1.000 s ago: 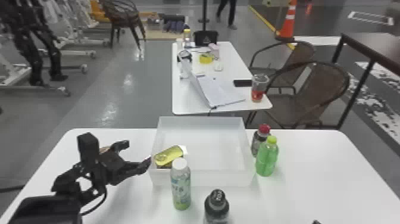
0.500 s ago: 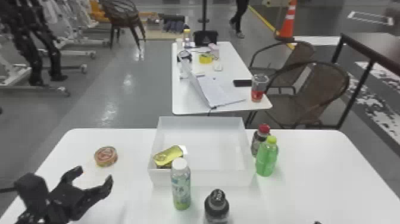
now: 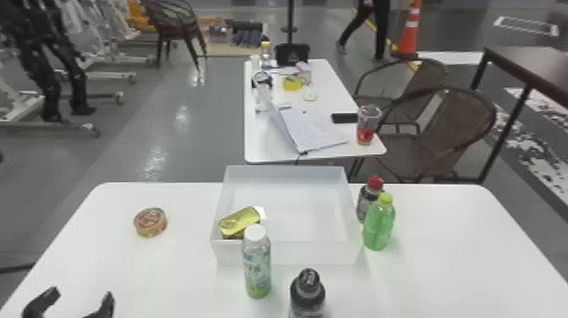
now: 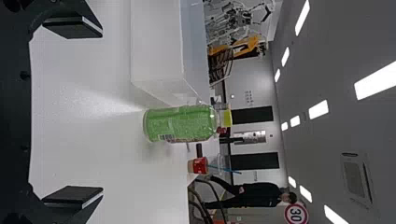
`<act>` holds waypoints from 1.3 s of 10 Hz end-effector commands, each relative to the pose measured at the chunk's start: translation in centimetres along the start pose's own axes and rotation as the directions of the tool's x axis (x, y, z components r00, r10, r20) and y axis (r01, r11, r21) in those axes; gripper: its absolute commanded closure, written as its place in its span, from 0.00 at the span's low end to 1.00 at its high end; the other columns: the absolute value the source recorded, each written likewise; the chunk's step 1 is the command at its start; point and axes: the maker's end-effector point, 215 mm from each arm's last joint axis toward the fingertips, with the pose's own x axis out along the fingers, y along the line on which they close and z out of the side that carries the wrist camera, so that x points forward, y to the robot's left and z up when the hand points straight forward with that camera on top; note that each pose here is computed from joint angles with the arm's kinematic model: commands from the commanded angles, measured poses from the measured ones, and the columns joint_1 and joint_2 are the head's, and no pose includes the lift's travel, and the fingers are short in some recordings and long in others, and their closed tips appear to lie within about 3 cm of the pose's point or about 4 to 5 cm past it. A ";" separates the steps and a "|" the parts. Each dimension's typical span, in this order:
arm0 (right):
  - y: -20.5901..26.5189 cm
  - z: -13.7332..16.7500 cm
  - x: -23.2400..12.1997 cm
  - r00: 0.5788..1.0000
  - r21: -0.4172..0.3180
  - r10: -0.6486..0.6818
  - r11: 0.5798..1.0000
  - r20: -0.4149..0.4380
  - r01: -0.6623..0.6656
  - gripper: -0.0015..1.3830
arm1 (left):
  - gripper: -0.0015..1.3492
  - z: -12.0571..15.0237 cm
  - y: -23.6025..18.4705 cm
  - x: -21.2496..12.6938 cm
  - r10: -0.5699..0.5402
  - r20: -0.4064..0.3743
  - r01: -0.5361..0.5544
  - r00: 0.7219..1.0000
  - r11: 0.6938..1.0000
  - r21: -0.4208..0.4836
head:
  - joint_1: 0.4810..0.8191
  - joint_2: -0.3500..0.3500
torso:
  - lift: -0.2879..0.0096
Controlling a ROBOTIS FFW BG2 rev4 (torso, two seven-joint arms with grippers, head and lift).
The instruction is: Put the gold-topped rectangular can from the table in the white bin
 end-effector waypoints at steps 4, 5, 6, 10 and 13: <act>-0.2 0.3 -1.9 1.000 -0.010 -0.011 1.000 -0.005 0.011 0.08 | 0.14 -1.8 -1.1 -2.4 0.054 -0.005 -0.055 0.999 0.998 -0.026 | 0.20 0.50 | 0.63; -0.4 0.2 -2.3 1.000 -0.012 -0.020 1.000 -0.010 0.020 0.08 | 0.14 -2.1 -1.3 -2.6 0.062 -0.010 -0.062 0.998 0.997 -0.038 | 0.20 0.50 | 0.63; -0.4 0.1 -2.3 1.000 -0.011 -0.022 1.000 -0.011 0.022 0.08 | 0.14 -2.3 -1.6 -2.5 0.061 -0.012 -0.061 0.998 0.997 -0.047 | 0.20 0.50 | 0.63; -0.5 0.4 -2.4 1.000 -0.013 -0.024 1.000 -0.007 0.024 0.08 | 0.14 -2.6 -3.1 -2.0 0.057 -0.013 -0.058 0.998 0.995 -0.080 | 0.20 0.50 | 0.63; -0.6 0.2 -2.4 1.000 -0.013 -0.026 1.000 -0.010 0.026 0.08 | 0.14 -2.8 -3.6 -1.8 0.051 -0.013 -0.052 0.999 0.994 -0.093 | 0.20 0.50 | 0.63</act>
